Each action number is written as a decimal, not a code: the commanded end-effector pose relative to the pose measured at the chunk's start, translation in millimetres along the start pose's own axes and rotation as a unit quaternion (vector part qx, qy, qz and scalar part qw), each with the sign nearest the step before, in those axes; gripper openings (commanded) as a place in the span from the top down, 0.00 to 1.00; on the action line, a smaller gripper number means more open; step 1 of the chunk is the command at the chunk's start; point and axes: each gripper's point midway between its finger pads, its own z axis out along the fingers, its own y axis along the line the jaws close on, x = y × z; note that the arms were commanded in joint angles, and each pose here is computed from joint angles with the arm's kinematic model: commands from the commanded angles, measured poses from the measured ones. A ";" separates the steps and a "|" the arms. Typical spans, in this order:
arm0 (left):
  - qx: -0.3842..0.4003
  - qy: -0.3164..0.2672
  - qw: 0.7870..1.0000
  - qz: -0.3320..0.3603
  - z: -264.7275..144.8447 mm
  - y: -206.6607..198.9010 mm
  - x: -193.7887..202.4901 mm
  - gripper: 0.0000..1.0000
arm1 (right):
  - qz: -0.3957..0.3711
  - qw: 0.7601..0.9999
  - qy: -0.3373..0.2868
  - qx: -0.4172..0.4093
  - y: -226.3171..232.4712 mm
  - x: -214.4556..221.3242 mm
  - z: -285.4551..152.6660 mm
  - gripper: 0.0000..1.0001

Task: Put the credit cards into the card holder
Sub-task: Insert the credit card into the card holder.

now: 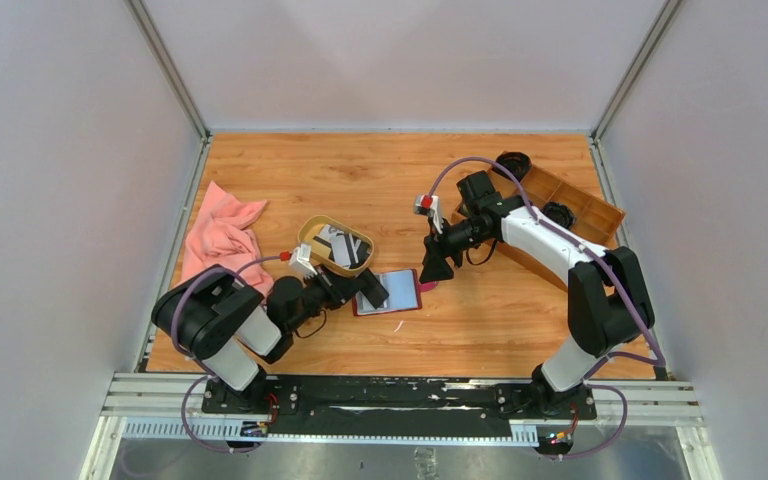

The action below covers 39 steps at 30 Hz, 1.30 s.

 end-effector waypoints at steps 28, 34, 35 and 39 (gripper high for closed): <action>0.027 0.061 0.998 0.013 17.0 -12.9 26.0 1.00 | -0.001 1.000 0.002 0.002 -2.2 -3.9 -4.2 0.38; 0.028 0.037 0.998 0.048 9.0 -24.1 9.4 1.00 | -0.003 1.000 0.002 0.002 -1.9 -4.3 -4.8 0.38; 0.028 0.033 0.997 0.061 7.3 -27.2 5.2 1.00 | -0.002 1.000 0.002 0.001 -1.8 -4.0 -4.7 0.38; -0.018 0.037 0.994 0.104 -2.2 -24.5 -7.1 1.00 | -0.003 1.000 0.002 0.000 -1.2 -4.5 -4.9 0.39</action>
